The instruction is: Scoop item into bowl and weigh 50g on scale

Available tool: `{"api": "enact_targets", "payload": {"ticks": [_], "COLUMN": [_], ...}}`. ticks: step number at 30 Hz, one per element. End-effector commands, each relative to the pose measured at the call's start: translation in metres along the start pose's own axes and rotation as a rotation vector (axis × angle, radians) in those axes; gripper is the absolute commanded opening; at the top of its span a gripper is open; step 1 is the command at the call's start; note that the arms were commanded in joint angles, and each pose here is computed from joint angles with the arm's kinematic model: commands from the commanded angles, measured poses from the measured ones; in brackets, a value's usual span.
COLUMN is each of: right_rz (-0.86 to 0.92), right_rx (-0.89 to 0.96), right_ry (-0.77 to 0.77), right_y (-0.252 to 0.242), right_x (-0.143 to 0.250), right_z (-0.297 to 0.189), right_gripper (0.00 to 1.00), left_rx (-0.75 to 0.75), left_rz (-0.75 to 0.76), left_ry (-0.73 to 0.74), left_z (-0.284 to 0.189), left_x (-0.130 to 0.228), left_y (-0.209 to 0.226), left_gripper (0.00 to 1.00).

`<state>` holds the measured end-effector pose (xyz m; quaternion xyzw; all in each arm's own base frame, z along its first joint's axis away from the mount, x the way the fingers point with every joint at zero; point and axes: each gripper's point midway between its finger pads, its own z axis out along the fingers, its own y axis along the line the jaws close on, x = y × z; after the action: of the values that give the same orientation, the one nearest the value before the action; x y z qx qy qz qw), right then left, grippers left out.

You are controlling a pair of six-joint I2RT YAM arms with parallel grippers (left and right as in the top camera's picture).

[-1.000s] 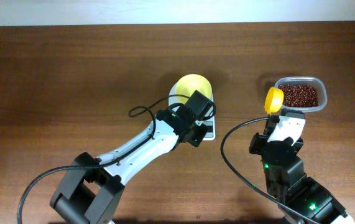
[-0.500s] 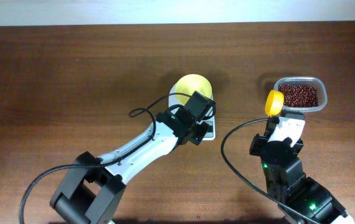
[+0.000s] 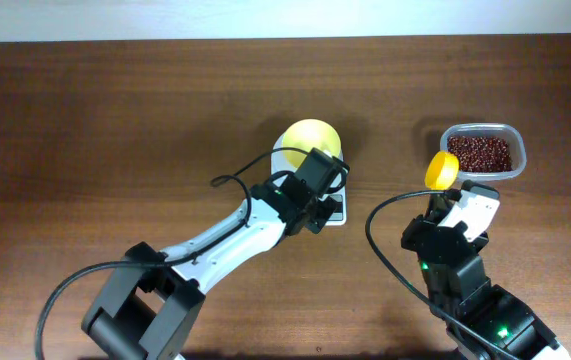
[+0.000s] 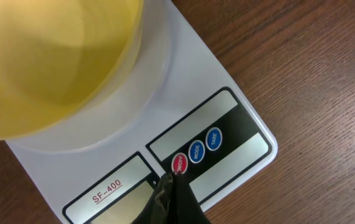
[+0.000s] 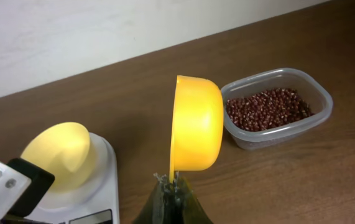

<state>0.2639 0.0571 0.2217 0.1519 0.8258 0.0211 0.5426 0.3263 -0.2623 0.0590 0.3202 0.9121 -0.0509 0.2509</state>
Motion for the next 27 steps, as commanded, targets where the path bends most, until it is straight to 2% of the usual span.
{"api": "enact_targets", "payload": {"ticks": [1, 9, 12, 14, 27], "right_rz": [0.019, -0.008, -0.01, -0.008, -0.009], "right_rx": [0.012, 0.03, 0.048, 0.047, 0.05], "right_ry": [-0.019, 0.007, -0.007, -0.009, -0.01], "right_y": [-0.001, -0.006, -0.009, -0.009, -0.009], "right_x": [-0.009, -0.002, -0.005, -0.005, -0.006], "right_z": [-0.003, -0.003, -0.003, -0.003, -0.003], "right_gripper": [0.04, 0.04, 0.04, 0.04, 0.04], "left_rx": [0.02, 0.012, 0.024, 0.07, 0.028], "left_rz": [0.026, 0.028, 0.053, 0.122, 0.122], "left_ry": [0.07, 0.081, 0.078, 0.073, 0.054], "left_z": [0.022, 0.025, 0.026, 0.029, 0.042], "left_x": [0.02, 0.023, 0.022, 0.022, 0.018], "left_y": [-0.006, -0.004, -0.006, -0.014, -0.008], "left_gripper": [0.0, 0.0, 0.0, 0.0, 0.0]}}
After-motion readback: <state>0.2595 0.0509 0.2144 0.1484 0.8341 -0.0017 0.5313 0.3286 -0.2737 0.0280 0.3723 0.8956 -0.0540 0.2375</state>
